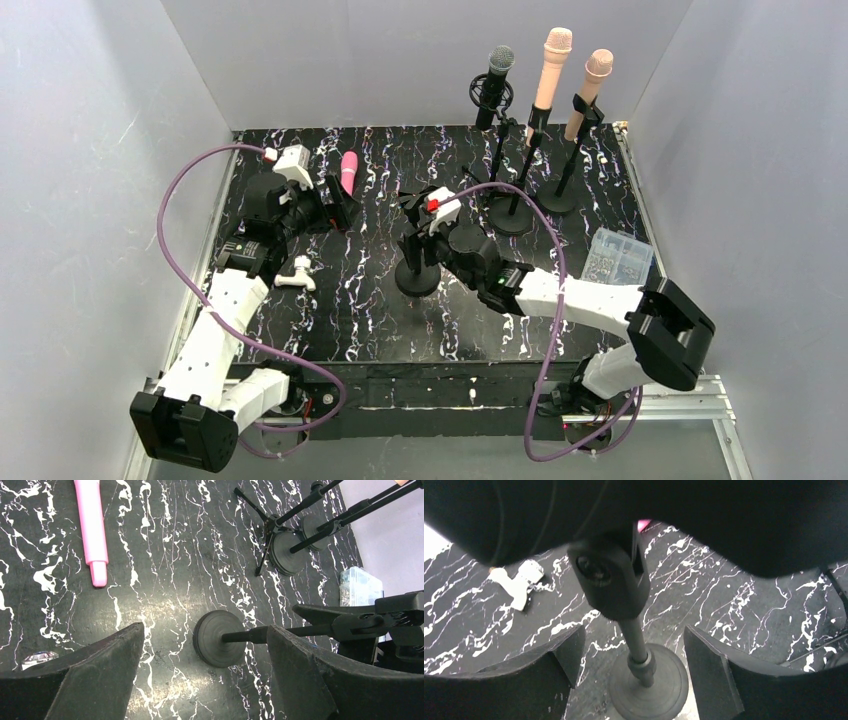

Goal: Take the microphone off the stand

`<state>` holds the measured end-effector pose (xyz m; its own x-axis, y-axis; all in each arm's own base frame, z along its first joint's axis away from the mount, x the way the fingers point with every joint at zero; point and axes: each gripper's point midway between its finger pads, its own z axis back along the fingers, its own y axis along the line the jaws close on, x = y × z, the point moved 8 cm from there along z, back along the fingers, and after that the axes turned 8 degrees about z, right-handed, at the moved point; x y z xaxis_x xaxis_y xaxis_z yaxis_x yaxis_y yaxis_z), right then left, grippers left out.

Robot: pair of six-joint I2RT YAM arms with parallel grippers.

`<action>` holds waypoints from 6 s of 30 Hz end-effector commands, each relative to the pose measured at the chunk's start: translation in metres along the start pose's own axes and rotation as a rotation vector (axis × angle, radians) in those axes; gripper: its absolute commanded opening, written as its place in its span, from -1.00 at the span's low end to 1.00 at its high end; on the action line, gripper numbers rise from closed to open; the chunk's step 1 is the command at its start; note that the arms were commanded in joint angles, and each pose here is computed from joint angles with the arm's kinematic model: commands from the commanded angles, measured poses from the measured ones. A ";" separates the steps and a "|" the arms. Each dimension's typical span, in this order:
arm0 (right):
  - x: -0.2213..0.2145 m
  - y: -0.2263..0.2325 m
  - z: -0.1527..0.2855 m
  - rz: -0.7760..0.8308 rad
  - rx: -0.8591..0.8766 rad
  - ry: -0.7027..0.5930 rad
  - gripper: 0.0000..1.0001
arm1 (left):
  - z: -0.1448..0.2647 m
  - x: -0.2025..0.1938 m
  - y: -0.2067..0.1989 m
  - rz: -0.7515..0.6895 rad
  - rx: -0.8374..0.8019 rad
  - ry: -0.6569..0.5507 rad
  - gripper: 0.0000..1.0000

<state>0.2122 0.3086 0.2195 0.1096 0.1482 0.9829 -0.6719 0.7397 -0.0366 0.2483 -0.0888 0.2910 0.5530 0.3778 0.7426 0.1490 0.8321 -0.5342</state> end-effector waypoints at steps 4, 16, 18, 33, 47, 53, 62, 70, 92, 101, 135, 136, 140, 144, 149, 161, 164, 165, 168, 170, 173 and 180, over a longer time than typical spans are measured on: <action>0.048 0.001 -0.017 -0.016 -0.049 -0.191 0.25 | 0.010 0.004 -0.004 -0.002 0.005 -0.001 0.83; 0.068 0.000 -0.024 0.029 -0.065 -0.182 -0.97 | 0.006 0.000 -0.010 -0.016 -0.080 0.058 0.83; 0.087 0.001 -0.020 0.029 -0.047 -0.194 -0.97 | 0.005 -0.002 -0.015 -0.027 -0.141 0.082 0.83; 0.224 -0.014 0.053 -0.003 0.235 -0.176 -0.97 | 0.042 0.015 -0.081 -0.251 -0.793 0.053 0.81; 0.284 -0.002 0.096 -0.064 0.465 -0.244 -0.97 | 0.065 0.021 -0.149 -0.392 -1.086 0.123 0.65; 0.298 0.002 0.104 -0.087 0.513 -0.268 -0.97 | 0.056 0.015 -0.155 -0.384 -1.116 0.144 0.50; 0.296 0.002 0.098 -0.105 0.502 -0.261 -0.97 | 0.050 0.022 -0.169 -0.327 -1.186 0.115 0.16; 0.296 0.001 0.094 -0.104 0.479 -0.261 -0.97 | 0.040 0.005 -0.164 -0.305 -1.191 0.183 0.03; 0.252 -0.018 0.102 -0.070 0.390 -0.220 0.96 | 0.027 0.021 -0.159 -0.255 -0.982 -0.050 -1.00; 0.198 -0.061 0.117 -0.204 0.618 -0.252 0.96 | 0.032 0.034 -0.168 -0.246 -0.990 -0.078 -1.00; 0.162 -0.024 0.049 -0.336 0.776 -0.226 -0.94 | 0.042 0.066 -0.187 -0.181 -0.968 -0.184 -1.00; 0.161 -0.025 0.047 -0.333 0.740 -0.212 -0.97 | 0.042 0.066 -0.186 -0.182 -0.963 -0.191 -1.00; 0.157 -0.037 0.039 -0.304 0.554 -0.140 -0.97 | 0.040 0.066 -0.182 -0.175 -0.930 -0.215 -1.00; 0.155 -0.046 0.038 -0.250 0.372 -0.054 -0.97 | 0.031 0.062 -0.174 -0.164 -0.853 -0.214 -1.00; 0.159 -0.044 0.035 -0.158 0.173 0.009 -0.97 | 0.017 0.056 -0.170 -0.177 -0.652 -0.237 -1.00; 0.174 -0.031 0.024 -0.068 0.173 -0.020 -0.97 | 0.004 0.058 -0.171 -0.226 -0.392 -0.220 -0.63; 0.177 -0.039 0.029 -0.108 0.294 -0.056 -0.97 | 0.015 0.057 -0.174 -0.288 -0.447 -0.190 -0.11; 0.178 -0.045 0.031 -0.123 0.334 -0.073 -0.97 | 0.018 0.058 -0.173 -0.304 -0.466 -0.179 -0.01; 0.184 -0.050 0.040 -0.157 0.469 -0.126 -0.97 | 0.027 0.065 -0.170 -0.299 -0.573 -0.123 0.26; 0.187 -0.049 0.046 -0.173 0.553 -0.144 -0.97 | 0.033 0.071 -0.170 -0.271 -0.683 -0.093 0.38; 0.194 -0.047 0.052 -0.181 0.646 -0.187 -0.97 | 0.039 0.077 -0.169 -0.250 -0.790 -0.041 0.43; 0.205 -0.045 0.066 -0.194 0.739 -0.236 -0.97 | 0.032 0.085 -0.162 -0.201 -0.850 0.030 0.36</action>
<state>0.2409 0.2731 0.3746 0.3271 0.0112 0.9449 -0.9124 0.2640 0.3127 0.2544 -0.1786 0.4389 0.4387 0.2583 0.8607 0.7438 0.4331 -0.5091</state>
